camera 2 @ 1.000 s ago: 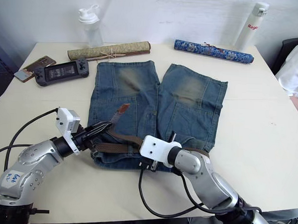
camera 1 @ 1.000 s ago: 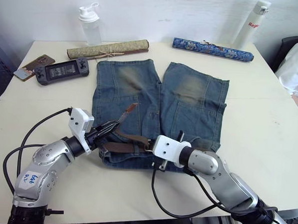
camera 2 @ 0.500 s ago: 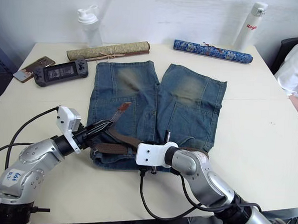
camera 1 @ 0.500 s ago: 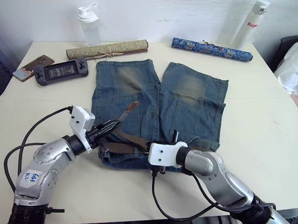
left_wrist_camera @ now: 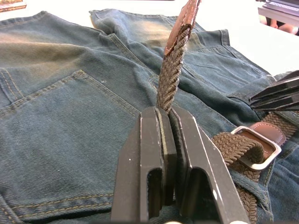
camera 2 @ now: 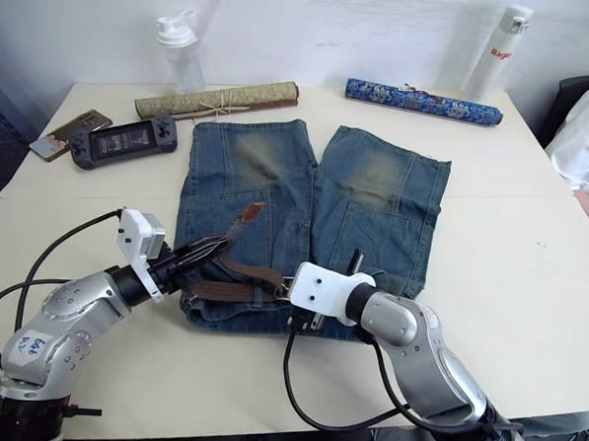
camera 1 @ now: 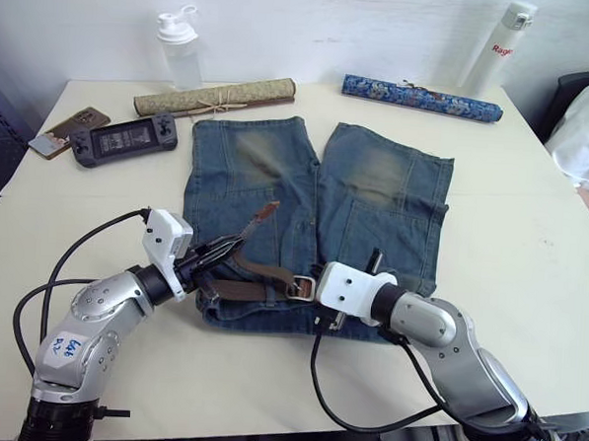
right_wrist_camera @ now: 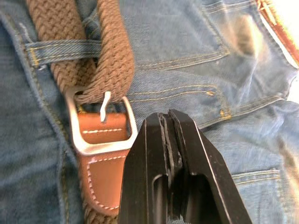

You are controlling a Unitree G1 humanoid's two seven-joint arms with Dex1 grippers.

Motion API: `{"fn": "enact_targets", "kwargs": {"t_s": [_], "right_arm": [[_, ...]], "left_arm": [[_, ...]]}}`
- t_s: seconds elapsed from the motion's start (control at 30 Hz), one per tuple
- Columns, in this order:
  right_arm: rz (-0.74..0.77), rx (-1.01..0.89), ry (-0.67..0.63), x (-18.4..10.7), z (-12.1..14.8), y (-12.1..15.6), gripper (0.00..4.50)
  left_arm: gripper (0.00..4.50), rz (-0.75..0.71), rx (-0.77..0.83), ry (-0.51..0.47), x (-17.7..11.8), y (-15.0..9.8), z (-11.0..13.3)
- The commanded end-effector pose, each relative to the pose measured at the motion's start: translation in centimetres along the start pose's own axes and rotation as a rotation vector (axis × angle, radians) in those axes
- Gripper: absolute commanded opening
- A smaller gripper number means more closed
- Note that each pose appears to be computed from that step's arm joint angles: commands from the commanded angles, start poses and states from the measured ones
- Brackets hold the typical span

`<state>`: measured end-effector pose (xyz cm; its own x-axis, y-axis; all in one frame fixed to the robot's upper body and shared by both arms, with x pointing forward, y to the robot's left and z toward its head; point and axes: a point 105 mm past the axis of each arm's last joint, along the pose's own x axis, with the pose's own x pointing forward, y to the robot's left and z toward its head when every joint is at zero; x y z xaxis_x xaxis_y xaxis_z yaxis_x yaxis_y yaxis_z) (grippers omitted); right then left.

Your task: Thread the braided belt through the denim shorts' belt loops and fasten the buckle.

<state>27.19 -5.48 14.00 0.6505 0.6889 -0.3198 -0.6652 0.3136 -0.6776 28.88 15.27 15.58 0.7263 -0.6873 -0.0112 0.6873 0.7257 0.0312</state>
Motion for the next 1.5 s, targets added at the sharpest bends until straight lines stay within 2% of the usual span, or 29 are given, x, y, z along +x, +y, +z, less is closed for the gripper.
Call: {"fn": "enact_targets", "kwargs": {"t_s": [0.03,0.27,0.7,0.9,1.03,1.23,1.3,1.5], "right_arm": [[0.051,-0.009,-0.042,0.1,1.1,0.9,0.04],[0.120,-0.029,-0.044,0.9,0.9,1.7,0.04],[0.135,-0.027,0.016,1.8,-0.2,2.1,0.04],[0.210,-0.030,0.080,2.1,-1.0,3.1,0.04],[0.306,-0.103,0.127,1.9,-1.9,4.6,0.04],[0.374,-0.090,0.206,2.3,-3.8,5.8,0.04],[0.393,-0.086,0.230,2.4,-4.2,5.9,0.04],[0.434,-0.082,0.264,3.1,-4.7,6.1,0.04]], "left_arm": [[0.00,-0.015,0.043,-0.033,0.1,-0.2,1.0],[0.00,-0.013,0.053,-0.038,0.2,-0.2,1.3],[0.00,-0.002,0.057,-0.041,-0.1,-0.3,1.4],[0.00,-0.024,0.077,-0.051,0.3,-0.7,1.8],[0.00,-0.061,0.092,-0.085,1.1,-1.2,3.2],[0.00,-0.260,0.200,-0.136,3.6,-2.7,6.9],[0.00,-0.370,0.234,-0.149,4.4,-3.5,8.2],[0.00,-0.620,0.295,-0.161,8.4,-5.1,9.9]]}}
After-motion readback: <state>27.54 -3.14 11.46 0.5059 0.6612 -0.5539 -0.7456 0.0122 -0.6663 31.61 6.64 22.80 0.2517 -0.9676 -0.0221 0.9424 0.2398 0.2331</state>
